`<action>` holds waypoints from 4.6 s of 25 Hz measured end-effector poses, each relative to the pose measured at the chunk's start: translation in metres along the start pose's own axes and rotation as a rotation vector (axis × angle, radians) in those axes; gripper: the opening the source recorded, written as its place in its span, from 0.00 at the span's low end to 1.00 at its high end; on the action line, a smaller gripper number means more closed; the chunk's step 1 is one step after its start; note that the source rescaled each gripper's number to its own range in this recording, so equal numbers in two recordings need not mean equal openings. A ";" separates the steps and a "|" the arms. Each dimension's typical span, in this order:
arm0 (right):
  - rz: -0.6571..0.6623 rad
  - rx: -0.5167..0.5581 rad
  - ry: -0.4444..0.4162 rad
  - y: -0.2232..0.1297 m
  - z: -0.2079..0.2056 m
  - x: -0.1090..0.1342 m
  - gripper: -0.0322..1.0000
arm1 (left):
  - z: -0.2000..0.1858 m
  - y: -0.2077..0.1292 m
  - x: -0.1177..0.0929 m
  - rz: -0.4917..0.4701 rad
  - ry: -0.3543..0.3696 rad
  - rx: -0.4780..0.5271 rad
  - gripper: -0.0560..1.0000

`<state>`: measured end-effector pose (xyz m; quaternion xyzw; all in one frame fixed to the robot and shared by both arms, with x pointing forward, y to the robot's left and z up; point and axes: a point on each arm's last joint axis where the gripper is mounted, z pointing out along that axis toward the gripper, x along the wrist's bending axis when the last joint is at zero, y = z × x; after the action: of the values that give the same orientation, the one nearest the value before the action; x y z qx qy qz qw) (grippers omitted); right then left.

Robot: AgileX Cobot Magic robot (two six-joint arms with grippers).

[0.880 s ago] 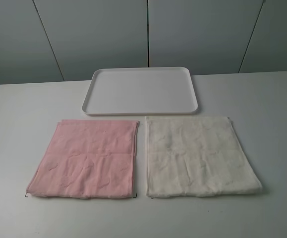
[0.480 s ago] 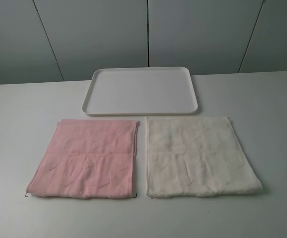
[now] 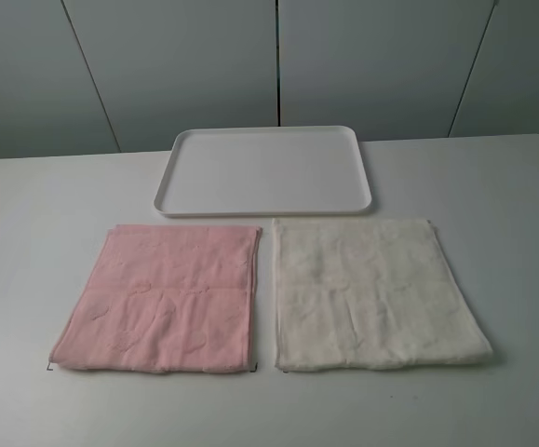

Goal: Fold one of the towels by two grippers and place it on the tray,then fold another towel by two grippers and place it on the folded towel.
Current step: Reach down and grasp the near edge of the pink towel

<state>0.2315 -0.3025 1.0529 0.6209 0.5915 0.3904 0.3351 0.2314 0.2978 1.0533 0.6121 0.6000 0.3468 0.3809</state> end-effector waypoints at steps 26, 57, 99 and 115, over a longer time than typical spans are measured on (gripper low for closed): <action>-0.043 -0.006 -0.044 0.001 0.000 -0.004 0.98 | 0.000 0.000 0.000 0.000 0.000 0.000 0.96; -0.176 0.276 0.170 0.069 0.037 0.026 1.00 | 0.054 0.070 -0.012 0.197 -0.172 0.312 0.96; -0.861 0.710 0.708 0.024 0.204 0.130 1.00 | 0.273 -0.021 -0.074 1.355 -0.760 1.088 0.96; -0.933 0.726 0.776 0.012 0.204 0.145 1.00 | 0.295 -0.055 -0.074 1.355 -0.778 1.164 0.96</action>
<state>0.4166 -0.1499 0.9801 0.1908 0.9655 0.1771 0.0040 0.4631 0.2086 0.8687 0.9919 0.0306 -0.0846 -0.0898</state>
